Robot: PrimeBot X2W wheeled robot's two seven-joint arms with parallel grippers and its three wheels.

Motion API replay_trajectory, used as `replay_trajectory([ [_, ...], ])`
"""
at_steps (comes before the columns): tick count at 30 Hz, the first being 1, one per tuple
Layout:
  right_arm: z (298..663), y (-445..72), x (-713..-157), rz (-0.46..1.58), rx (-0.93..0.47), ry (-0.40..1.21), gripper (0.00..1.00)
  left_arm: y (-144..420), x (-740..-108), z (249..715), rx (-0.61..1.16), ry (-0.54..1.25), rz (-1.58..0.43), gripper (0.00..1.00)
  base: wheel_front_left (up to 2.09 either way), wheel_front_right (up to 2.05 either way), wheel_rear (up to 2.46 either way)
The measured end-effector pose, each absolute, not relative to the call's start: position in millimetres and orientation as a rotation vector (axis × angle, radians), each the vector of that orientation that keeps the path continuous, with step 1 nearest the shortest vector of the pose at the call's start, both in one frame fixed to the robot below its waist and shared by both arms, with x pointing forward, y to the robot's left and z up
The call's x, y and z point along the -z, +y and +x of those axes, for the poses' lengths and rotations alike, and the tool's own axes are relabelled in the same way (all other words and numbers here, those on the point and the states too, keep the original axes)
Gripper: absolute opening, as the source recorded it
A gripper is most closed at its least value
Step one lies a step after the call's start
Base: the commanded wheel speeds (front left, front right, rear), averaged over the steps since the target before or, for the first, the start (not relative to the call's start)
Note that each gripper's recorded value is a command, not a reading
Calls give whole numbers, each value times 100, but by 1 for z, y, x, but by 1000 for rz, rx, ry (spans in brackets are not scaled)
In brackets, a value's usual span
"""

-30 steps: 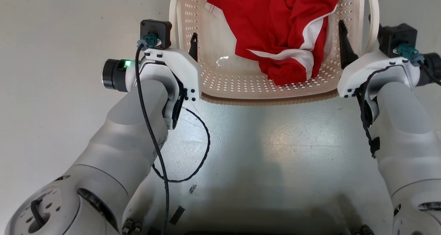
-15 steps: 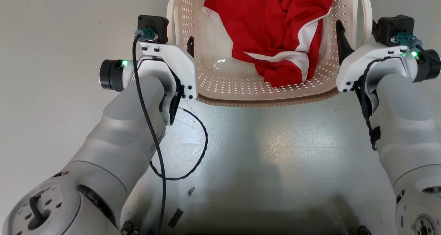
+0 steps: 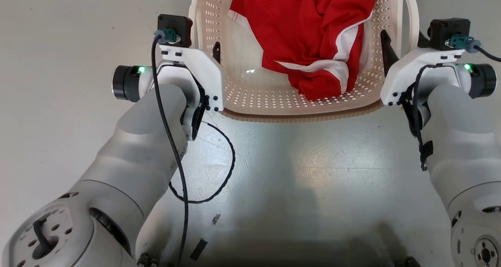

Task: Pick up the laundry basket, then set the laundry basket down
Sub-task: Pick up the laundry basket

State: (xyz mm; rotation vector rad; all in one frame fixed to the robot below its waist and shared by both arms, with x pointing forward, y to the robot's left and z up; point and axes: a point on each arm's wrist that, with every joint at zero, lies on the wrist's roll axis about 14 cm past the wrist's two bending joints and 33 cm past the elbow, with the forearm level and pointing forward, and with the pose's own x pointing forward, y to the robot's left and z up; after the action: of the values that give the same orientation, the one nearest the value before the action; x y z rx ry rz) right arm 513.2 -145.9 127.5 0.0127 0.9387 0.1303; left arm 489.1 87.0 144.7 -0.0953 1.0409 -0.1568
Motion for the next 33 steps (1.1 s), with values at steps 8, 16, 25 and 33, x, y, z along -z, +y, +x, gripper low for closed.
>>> replay_trajectory([
  [8, 510, -146, -127, 11, -132, 961, 90, 84, -144, 486, 176, 1052, -81, 100, 0, 0, 0],
  [16, 515, -141, -132, 11, -156, 974, 0, 86, -144, 482, 214, 1058, -7, 0, 0, 0, 0],
  [25, 505, -141, -147, 21, -161, 1012, 0, 82, -161, 483, 222, 1041, 3, 0, 0, 0, 0],
  [33, 476, -137, -169, 10, -199, 1049, 0, 86, -177, 457, 202, 1072, 1, 0, 0, 0, 0],
])
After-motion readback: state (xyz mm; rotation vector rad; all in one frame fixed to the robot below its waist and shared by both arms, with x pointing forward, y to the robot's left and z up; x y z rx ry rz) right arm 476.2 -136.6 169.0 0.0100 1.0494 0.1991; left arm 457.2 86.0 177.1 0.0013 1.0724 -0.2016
